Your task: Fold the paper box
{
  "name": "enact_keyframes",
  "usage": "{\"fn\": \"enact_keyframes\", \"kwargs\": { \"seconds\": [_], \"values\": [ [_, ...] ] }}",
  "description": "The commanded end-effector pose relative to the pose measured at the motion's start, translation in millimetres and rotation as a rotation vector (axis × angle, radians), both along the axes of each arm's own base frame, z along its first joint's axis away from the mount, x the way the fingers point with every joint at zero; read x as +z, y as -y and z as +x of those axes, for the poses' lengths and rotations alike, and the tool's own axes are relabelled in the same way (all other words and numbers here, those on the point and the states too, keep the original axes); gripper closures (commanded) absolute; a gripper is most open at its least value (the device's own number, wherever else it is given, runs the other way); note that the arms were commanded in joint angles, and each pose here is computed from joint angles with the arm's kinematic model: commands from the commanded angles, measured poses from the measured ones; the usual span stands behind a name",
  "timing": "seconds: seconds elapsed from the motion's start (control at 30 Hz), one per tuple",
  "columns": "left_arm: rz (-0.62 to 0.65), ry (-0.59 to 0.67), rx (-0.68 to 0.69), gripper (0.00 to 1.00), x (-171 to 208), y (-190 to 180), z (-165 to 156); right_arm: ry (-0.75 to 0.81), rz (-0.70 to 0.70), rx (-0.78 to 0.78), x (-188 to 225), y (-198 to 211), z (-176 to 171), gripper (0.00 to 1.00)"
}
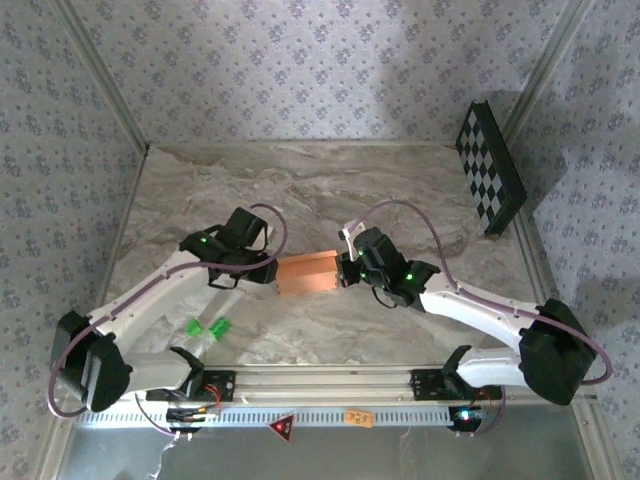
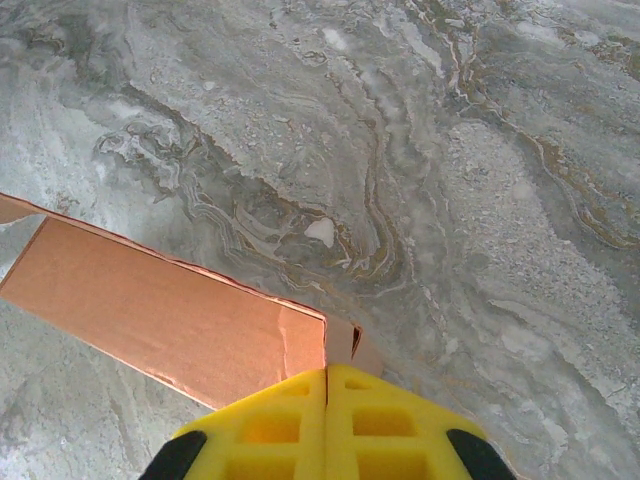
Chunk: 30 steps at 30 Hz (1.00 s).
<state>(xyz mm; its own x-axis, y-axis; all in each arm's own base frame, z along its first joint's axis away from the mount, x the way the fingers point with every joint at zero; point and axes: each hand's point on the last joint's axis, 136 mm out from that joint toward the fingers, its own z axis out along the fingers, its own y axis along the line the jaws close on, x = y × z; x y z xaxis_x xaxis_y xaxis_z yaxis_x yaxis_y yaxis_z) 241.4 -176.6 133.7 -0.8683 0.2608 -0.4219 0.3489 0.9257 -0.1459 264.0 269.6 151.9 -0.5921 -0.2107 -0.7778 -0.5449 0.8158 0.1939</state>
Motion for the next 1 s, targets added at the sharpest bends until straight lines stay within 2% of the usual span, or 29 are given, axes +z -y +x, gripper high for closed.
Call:
{"fn": "enact_keyframes", "kwargs": {
  "seconds": [0.0,0.33,0.97],
  "values": [
    [-0.055,0.049,-0.002,0.62,22,13,16,-0.006,0.008,-0.005,9,-2,3,1.00],
    [-0.083,0.008,0.001,0.83,22,19,14,-0.010,0.008,-0.003,11,-3,3,1.00],
    [-0.176,-0.068,0.066,0.92,23,38,18,-0.036,0.031,0.005,13,-12,2,1.00]
  ]
}}
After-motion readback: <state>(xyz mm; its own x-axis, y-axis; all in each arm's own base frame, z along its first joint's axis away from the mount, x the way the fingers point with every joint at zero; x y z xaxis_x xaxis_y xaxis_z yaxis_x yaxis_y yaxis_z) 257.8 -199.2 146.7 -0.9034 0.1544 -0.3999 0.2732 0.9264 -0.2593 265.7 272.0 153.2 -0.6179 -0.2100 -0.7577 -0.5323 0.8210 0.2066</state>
